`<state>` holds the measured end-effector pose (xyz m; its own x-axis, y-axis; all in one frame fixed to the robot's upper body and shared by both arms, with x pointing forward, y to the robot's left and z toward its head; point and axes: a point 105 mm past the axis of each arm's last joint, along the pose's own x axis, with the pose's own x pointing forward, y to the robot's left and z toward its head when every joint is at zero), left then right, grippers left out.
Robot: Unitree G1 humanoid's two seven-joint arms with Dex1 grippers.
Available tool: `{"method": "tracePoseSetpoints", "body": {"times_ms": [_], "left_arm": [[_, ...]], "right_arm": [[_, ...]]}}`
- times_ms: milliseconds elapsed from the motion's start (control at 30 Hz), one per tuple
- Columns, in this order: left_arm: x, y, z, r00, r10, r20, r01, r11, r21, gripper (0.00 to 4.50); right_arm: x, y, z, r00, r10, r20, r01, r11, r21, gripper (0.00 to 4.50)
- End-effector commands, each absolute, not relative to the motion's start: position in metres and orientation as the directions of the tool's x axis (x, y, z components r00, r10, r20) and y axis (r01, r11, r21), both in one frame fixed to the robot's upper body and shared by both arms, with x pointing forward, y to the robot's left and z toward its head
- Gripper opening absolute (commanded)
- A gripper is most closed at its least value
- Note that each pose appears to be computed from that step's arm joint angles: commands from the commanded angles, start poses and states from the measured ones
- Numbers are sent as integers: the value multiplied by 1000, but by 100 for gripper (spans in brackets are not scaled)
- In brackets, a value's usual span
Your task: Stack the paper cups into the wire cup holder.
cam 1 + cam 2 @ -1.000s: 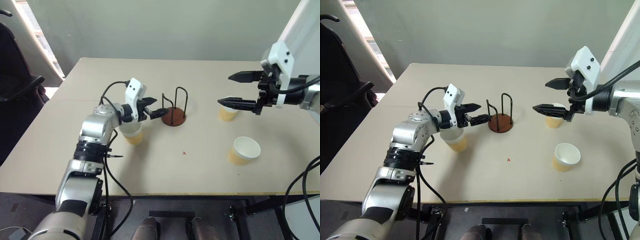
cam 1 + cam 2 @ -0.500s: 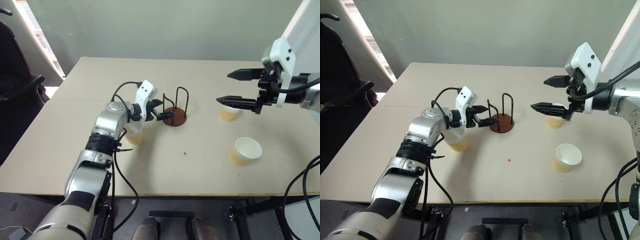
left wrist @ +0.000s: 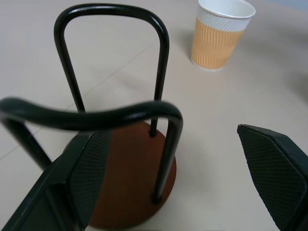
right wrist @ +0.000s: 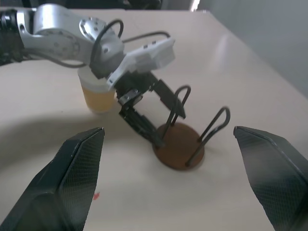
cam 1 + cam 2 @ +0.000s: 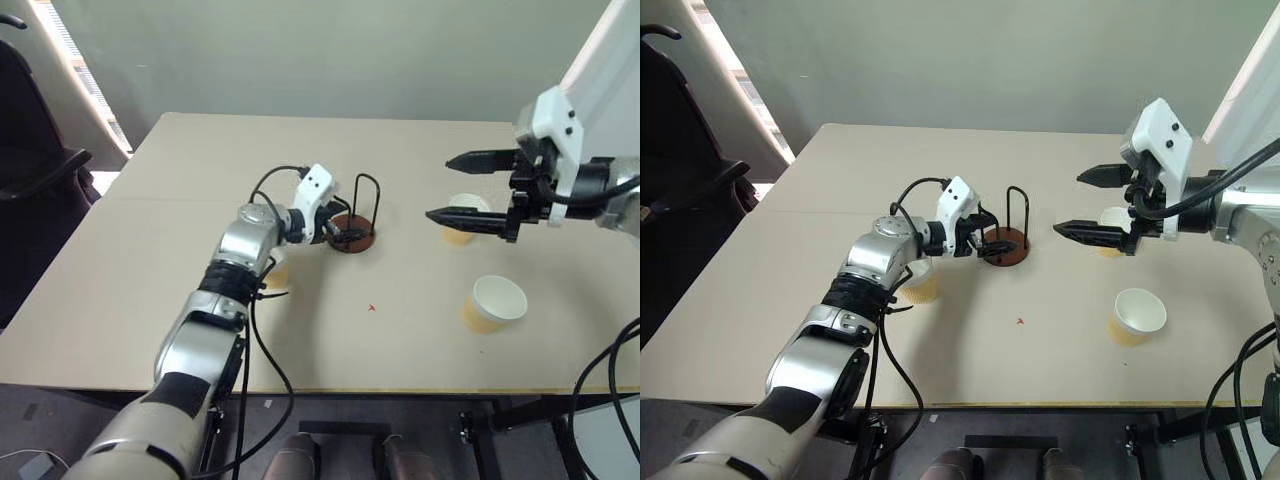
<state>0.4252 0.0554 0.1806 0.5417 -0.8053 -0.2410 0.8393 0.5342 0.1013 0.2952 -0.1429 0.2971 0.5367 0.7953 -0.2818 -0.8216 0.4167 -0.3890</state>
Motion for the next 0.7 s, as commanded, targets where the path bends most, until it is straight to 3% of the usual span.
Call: {"method": "tracePoseSetpoints", "body": {"times_ms": [33,67,133,467,500,700], "left_arm": [[429,46,202,550,-816,-176,834,528,160,450],[429,44,203,546,-821,-164,836,524,160,450],[428,41,207,536,-832,-142,842,515,159,391],[416,44,217,443,-887,-128,889,417,188,22],[412,43,219,423,-897,-128,897,395,197,3],[388,35,225,292,-948,-131,941,260,214,3]], "right_arm": [[287,-147,312,567,790,-235,-786,432,-442,446],[286,-147,312,569,788,-236,-785,435,-441,446],[286,-149,311,572,785,-238,-784,438,-439,450],[278,-163,295,565,768,-301,-806,436,-400,450],[279,-166,294,568,764,-306,-806,441,-395,450],[280,-177,288,573,745,-341,-809,449,-379,450]]}}
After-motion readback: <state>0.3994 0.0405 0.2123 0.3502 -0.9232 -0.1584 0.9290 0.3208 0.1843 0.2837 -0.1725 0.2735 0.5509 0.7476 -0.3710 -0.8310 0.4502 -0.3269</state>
